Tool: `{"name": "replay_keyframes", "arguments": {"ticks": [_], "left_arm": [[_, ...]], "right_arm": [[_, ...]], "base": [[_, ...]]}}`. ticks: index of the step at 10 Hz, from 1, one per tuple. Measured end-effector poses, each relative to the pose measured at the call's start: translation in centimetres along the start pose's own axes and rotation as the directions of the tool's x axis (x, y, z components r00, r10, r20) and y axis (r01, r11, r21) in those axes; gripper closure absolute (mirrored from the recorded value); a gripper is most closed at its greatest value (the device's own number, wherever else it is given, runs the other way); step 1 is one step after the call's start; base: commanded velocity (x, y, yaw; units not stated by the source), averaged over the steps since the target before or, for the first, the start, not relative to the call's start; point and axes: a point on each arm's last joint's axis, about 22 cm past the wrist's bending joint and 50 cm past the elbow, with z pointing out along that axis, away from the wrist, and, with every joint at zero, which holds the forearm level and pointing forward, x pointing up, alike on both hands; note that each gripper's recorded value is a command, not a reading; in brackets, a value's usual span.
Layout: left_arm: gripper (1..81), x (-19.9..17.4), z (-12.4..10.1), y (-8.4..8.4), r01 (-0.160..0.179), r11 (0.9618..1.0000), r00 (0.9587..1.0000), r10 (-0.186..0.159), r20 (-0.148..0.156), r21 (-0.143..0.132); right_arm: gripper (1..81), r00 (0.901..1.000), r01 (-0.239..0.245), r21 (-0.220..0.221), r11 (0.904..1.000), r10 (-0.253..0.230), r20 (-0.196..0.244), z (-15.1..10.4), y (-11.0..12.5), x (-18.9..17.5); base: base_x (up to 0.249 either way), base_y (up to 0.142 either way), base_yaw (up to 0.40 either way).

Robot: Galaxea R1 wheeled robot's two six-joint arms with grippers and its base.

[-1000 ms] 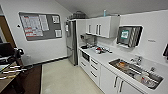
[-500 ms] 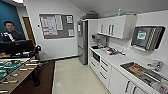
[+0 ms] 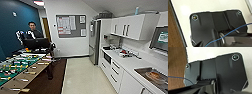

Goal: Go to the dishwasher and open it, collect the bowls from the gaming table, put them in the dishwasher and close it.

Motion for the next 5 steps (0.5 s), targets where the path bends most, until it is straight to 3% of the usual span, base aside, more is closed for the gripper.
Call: {"name": "replay_keyframes", "arguments": {"ticks": [5], "left_arm": [[1.0,-0.7,-0.1,-0.2,0.002,1.0000,1.0000,-0.002,0.007,0.002]], "right_arm": [[1.0,1.0000,-0.002,0.090,0.9959,0.001,0.009,-1.1,-1.3,0.0]], "base": [[0.000,0.000,0.355]]}}
